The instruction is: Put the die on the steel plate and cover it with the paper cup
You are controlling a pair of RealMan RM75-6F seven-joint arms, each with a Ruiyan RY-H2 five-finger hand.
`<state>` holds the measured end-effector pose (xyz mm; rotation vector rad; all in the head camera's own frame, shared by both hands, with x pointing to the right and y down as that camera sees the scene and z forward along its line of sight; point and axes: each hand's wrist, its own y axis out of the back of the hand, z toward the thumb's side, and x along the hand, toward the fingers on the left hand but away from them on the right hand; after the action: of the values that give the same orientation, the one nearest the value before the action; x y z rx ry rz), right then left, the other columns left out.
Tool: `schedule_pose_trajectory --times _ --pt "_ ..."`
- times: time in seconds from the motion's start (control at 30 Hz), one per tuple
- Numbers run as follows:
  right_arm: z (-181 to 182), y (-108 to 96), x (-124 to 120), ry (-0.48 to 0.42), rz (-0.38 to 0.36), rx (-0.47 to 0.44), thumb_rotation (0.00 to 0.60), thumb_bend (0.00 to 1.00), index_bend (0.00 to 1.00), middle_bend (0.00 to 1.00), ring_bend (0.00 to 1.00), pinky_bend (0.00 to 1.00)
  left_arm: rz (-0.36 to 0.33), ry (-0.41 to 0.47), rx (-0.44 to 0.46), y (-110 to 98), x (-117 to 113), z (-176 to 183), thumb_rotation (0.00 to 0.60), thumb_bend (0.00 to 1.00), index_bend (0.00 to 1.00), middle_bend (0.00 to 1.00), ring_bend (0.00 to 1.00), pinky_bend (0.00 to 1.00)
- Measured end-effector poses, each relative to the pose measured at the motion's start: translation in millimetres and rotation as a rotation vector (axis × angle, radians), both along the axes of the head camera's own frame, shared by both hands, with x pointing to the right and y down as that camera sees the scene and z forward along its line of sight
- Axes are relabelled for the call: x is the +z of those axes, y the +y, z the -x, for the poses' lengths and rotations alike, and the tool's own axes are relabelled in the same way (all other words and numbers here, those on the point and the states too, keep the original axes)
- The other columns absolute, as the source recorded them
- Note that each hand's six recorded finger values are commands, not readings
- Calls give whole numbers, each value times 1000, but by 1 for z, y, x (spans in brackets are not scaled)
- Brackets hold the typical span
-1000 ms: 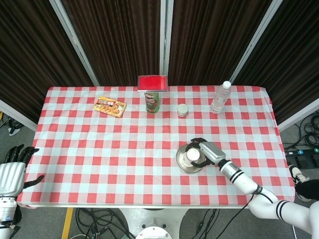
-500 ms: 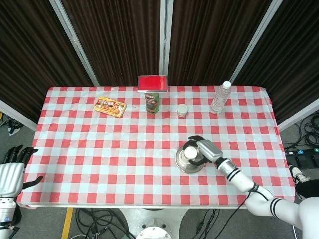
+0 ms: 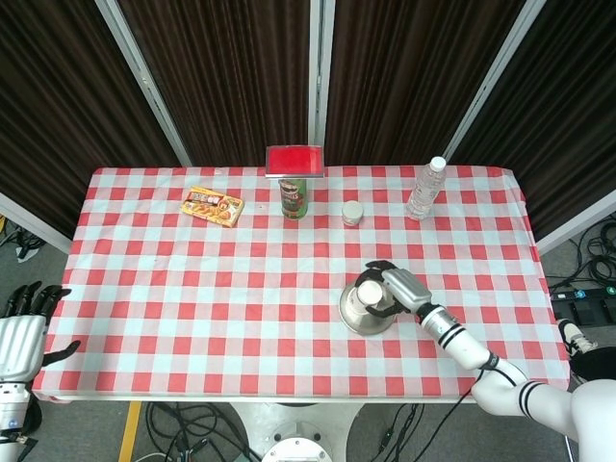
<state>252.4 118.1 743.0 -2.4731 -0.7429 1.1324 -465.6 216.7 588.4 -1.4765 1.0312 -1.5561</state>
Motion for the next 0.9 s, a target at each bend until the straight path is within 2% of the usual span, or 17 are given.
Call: schedule_pose_trajectory --times 0.13,0.37,0.63,0.9 --pt "1 8 -1 -1 19 -46 600 246 487 322 103 82 -4 4 7 -1 0 -2 600 0 226 194 98 109" --pt "-7 -16 3 13 -28 52 600 247 476 322 103 82 -3 5 3 -1 0 -1 600 0 227 194 98 108" --pt "1 8 -7 -29 17 -54 600 253 471 323 103 67 2 8 3 0 2 -1 600 0 227 194 98 108" --pt "-7 -12 3 6 -17 34 600 254 471 318 103 67 0 8 -1 1 1 0 600 0 227 194 98 108"
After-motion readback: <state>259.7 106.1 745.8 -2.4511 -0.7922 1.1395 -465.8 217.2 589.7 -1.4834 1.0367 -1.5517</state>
